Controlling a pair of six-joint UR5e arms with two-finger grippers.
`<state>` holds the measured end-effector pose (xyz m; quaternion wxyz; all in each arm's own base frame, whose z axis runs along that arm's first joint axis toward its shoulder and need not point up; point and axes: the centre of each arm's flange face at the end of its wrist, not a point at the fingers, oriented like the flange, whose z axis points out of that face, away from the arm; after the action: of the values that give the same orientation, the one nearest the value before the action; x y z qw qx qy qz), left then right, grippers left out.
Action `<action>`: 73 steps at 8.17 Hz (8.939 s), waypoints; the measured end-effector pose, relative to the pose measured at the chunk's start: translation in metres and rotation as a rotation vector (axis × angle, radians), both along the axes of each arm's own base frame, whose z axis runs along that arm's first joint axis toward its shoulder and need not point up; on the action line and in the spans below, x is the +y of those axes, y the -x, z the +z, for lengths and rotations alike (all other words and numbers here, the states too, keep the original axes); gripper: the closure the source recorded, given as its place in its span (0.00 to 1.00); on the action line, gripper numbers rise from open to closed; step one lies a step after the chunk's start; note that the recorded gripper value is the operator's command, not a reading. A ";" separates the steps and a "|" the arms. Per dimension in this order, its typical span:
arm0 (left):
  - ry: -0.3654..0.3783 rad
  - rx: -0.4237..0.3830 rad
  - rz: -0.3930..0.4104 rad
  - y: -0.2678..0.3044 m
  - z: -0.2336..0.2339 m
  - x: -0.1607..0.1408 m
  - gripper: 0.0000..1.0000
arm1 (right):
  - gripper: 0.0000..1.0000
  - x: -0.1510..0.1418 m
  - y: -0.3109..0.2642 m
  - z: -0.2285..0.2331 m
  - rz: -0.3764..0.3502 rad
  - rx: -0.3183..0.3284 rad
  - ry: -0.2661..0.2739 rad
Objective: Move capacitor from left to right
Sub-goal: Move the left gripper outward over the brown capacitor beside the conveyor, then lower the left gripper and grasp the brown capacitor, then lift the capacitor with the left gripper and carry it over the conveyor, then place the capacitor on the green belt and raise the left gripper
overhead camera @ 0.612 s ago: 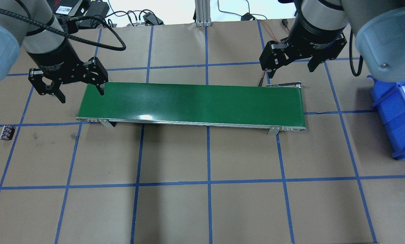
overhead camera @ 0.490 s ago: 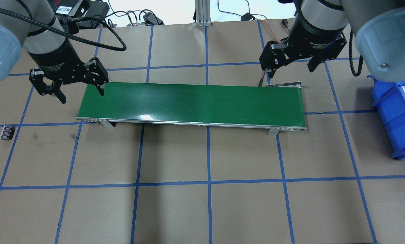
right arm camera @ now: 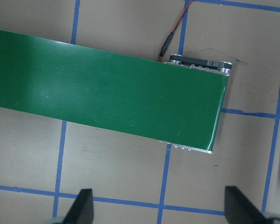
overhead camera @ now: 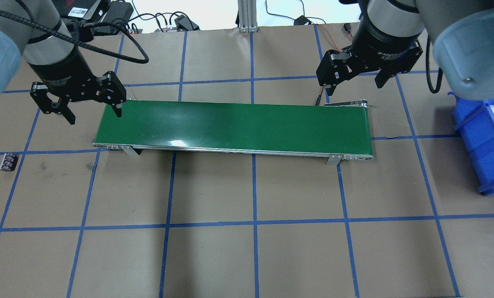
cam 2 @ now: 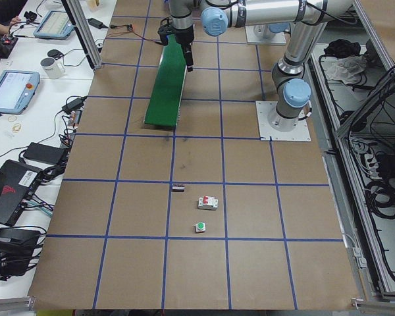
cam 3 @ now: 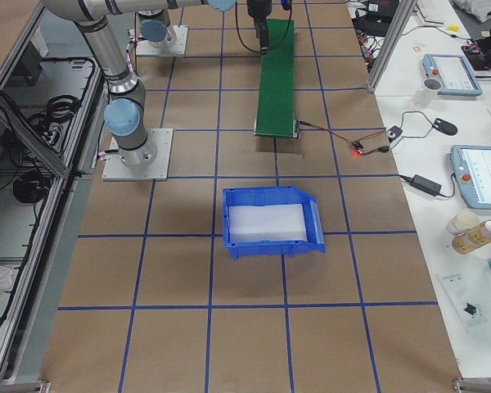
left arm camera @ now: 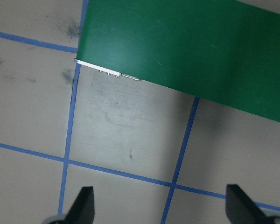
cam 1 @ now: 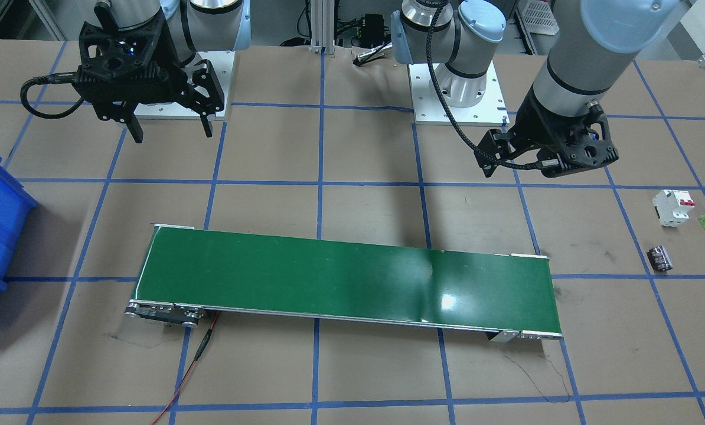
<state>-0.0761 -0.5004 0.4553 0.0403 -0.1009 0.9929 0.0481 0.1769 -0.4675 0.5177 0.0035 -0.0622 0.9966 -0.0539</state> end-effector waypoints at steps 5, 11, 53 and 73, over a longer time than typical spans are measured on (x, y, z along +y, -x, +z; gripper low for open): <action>0.022 0.014 -0.086 -0.175 -0.030 -0.033 0.00 | 0.00 0.000 0.000 0.001 0.000 -0.004 0.005; 0.056 -0.010 -0.248 -0.390 -0.135 -0.038 0.00 | 0.00 0.006 0.000 0.009 0.002 -0.006 0.027; -0.009 0.024 -0.125 -0.141 -0.150 -0.106 1.00 | 0.00 0.018 0.002 0.018 0.002 0.003 0.047; 0.071 0.012 -0.226 0.076 0.023 -0.015 0.00 | 0.00 -0.097 0.063 -0.216 -0.093 -0.201 -0.186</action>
<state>-0.1516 -0.5149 0.4781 0.0359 0.0106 0.9993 0.0087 0.1139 -0.5641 0.3014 0.1064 -0.0098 0.9937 0.0326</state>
